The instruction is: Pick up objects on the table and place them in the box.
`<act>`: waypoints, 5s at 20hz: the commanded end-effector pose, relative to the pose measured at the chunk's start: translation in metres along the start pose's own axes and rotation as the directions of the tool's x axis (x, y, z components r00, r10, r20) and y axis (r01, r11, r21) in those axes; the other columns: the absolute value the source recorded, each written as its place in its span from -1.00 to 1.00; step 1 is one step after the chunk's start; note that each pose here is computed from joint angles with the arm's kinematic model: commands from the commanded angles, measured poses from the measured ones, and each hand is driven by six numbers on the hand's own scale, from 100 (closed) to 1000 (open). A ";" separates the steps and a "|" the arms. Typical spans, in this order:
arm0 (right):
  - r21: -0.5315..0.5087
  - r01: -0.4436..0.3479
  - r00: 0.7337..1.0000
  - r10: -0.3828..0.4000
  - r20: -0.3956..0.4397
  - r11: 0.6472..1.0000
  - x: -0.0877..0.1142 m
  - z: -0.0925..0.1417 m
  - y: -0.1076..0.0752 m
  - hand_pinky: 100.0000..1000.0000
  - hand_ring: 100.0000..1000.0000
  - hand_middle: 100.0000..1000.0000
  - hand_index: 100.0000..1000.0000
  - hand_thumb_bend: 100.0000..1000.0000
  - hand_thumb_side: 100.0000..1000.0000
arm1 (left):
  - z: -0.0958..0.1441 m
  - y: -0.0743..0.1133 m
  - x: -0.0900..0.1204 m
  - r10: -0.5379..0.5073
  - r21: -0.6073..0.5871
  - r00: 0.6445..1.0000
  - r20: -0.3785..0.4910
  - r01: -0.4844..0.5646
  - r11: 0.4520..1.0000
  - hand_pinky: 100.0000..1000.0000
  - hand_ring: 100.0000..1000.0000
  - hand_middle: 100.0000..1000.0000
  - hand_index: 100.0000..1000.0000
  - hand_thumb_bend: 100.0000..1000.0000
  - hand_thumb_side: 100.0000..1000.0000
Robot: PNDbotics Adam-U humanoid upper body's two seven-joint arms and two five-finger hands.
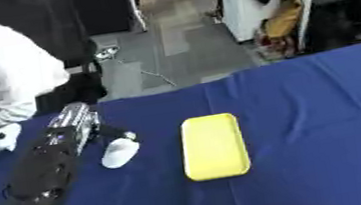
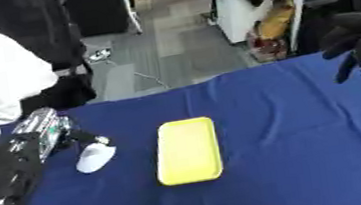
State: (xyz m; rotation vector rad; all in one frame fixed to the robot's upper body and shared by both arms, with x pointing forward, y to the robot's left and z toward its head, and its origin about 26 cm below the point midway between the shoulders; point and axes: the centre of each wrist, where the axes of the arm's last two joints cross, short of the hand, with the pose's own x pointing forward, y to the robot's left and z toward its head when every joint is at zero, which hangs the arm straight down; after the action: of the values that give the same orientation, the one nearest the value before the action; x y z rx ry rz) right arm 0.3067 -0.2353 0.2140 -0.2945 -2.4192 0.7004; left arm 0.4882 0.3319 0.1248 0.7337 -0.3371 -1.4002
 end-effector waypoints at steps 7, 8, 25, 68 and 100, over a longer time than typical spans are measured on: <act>-0.006 0.003 0.999 -0.002 0.044 1.000 0.007 -0.008 -0.003 -0.40 0.08 0.21 0.61 -1.00 0.71 | 0.008 0.012 -0.001 -0.051 -0.003 0.998 -0.036 0.050 0.999 0.02 -0.71 -0.72 0.56 0.29 0.69; -0.007 0.003 0.999 -0.003 0.045 1.000 0.008 -0.008 -0.003 -0.40 0.08 0.21 0.61 -1.00 0.71 | 0.008 0.012 -0.001 -0.054 -0.004 0.998 -0.038 0.054 0.999 0.02 -0.70 -0.72 0.56 0.28 0.67; -0.007 0.008 0.999 -0.008 0.051 1.000 0.008 -0.009 -0.003 -0.40 0.08 0.21 0.61 -1.00 0.71 | 0.010 0.014 0.001 -0.088 0.041 0.992 -0.085 0.092 0.995 0.04 -0.72 -0.72 0.56 0.14 0.57; -0.013 0.022 0.997 -0.021 0.072 1.000 0.011 -0.014 -0.001 -0.40 0.08 0.20 0.62 -1.00 0.71 | 0.000 0.003 -0.002 -0.065 0.044 0.984 -0.166 0.073 0.996 0.03 -0.74 -0.75 0.55 0.08 0.53; -0.015 0.022 0.997 -0.021 0.071 1.000 0.011 -0.014 -0.002 -0.40 0.08 0.20 0.62 -1.00 0.71 | -0.004 -0.002 -0.002 -0.020 0.187 0.984 -0.177 0.054 0.981 -0.43 -1.00 -1.00 -0.47 -1.00 0.74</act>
State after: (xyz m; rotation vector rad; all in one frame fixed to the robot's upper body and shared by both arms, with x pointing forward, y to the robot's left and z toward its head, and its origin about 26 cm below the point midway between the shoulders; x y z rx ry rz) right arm 0.3081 -0.2281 0.2190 -0.2467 -2.4524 0.6889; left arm 0.4853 0.3303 0.1042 0.9560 -0.2878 -1.3574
